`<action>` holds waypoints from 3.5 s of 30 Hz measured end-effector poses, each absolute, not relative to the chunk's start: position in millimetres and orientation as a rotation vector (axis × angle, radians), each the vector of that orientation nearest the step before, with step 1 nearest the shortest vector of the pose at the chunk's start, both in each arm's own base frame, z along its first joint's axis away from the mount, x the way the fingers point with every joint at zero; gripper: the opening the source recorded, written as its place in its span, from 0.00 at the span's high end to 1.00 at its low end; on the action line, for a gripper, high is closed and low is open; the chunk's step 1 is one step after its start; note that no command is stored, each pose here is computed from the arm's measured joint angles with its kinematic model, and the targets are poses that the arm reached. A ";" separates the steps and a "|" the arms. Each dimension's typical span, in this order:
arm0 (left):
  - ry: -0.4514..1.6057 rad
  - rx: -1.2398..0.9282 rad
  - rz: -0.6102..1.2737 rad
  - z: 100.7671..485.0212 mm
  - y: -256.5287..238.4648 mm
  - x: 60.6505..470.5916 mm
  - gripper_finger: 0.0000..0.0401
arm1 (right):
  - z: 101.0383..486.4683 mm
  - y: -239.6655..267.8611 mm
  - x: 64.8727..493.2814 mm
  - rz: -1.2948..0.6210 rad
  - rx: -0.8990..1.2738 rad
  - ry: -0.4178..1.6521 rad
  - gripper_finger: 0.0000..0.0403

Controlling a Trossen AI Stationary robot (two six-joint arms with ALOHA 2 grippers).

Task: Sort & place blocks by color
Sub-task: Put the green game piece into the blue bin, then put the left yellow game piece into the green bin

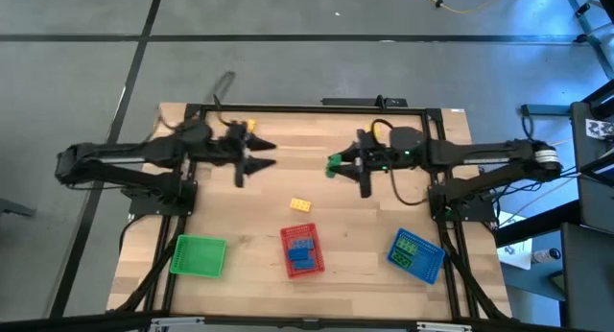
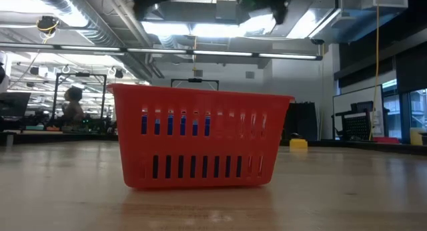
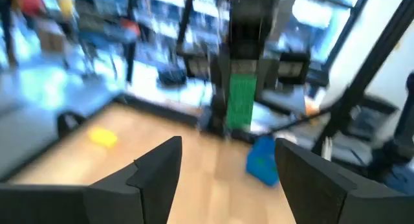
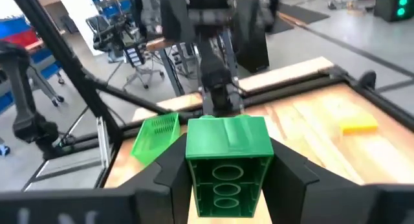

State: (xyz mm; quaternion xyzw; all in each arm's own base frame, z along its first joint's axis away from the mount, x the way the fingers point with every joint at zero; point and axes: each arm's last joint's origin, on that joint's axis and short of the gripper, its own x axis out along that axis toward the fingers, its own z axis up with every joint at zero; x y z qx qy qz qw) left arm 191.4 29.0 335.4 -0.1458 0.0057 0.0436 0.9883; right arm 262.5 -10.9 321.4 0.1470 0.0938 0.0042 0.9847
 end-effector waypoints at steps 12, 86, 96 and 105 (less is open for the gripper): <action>-0.125 -0.257 0.191 331.1 24.0 139.2 0.41 | 293.1 -8.3 201.1 0.005 0.442 0.081 0.65; -0.252 -0.297 0.241 309.5 26.6 142.7 0.41 | 155.8 138.6 122.2 -0.330 0.834 1.581 0.45; -0.253 -0.297 0.241 309.7 26.6 142.7 0.41 | 180.0 142.2 122.4 -0.138 0.827 1.615 0.43; -0.253 -0.297 0.240 309.7 26.6 142.7 0.41 | 242.2 134.0 138.4 0.070 1.013 1.164 0.43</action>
